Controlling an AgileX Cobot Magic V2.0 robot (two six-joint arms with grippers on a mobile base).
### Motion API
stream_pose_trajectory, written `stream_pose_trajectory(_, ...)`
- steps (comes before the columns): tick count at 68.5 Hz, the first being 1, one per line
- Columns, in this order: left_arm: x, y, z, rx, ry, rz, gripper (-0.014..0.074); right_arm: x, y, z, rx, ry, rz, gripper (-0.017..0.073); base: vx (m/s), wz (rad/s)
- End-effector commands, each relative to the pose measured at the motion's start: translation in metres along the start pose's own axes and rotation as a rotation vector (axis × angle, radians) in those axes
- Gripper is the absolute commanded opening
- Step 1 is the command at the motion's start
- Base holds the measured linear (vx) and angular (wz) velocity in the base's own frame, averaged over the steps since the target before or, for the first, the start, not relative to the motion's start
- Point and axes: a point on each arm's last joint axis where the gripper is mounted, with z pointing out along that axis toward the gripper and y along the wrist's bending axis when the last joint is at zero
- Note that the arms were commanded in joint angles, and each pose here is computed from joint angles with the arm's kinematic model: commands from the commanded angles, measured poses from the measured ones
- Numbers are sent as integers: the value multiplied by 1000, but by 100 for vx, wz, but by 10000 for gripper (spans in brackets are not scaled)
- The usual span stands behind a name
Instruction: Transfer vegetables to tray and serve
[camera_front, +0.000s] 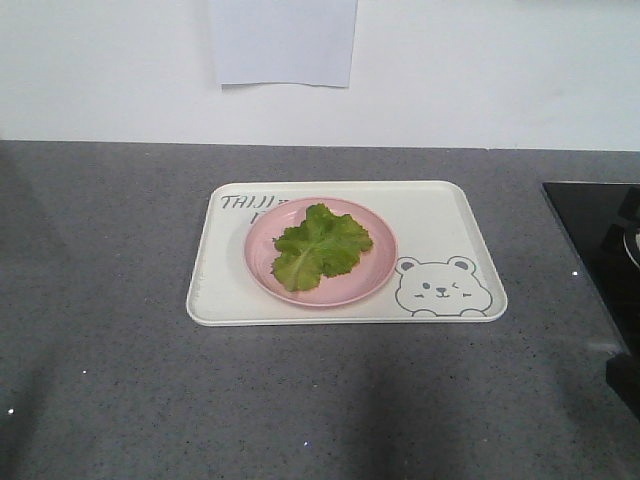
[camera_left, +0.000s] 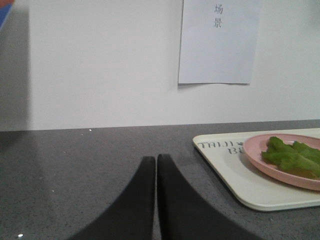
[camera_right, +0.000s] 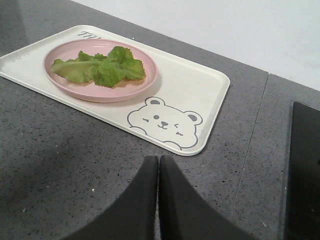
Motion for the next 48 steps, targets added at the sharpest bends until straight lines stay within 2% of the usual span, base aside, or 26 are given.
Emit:
stream_pose_trajectory(1, 7, 3, -4, -42, -22, 3, -6, -12, -5, -2, 43, -68, 3, -5, 0, 0)
stream_pose_trajectory(9, 11, 3, -6, -68, 14, 2, -6, -12, -5, -2, 42, -68, 3, -5, 0, 0)
stream_pose_trajectory(17, 14, 2, -6, -60, 52, -10, -6, -12, -4, -2, 38, -64, 3, -5, 0, 0)
stream_pose_trajectory(27, 14, 2, -6, -60, 51, -71, -6, -12, -4, -2, 38, -63, 3, -5, 0, 0)
stream_pose_trajectory(33, 14, 2, -6, -61, 51, -50, -6, -12, -4, -2, 38, -63, 3, -5, 0, 0)
stream_pose_trajectory(35, 14, 3, -6, -62, 50, -81, -6, -11, -4, -2, 36, -62, 3, -5, 0, 0)
stream_pose_trajectory(38, 14, 3, -6, -63, 50, -74, -6, -11, -4, -2, 35, -61, 3, -5, 0, 0)
stream_pose_trajectory(40, 14, 3, -6, -65, 49, -116, -6, -11, -4, -2, 33, -58, 3, -5, 0, 0)
stream_pose_trajectory(42, 14, 3, -6, -65, 48, -132, -6, -11, -4, -2, 31, -55, 3, -5, 0, 0)
stream_pose_trajectory(48, 14, 3, -6, -67, 47, -157, -6, -11, -4, -2, 28, -53, 3, -5, 0, 0)
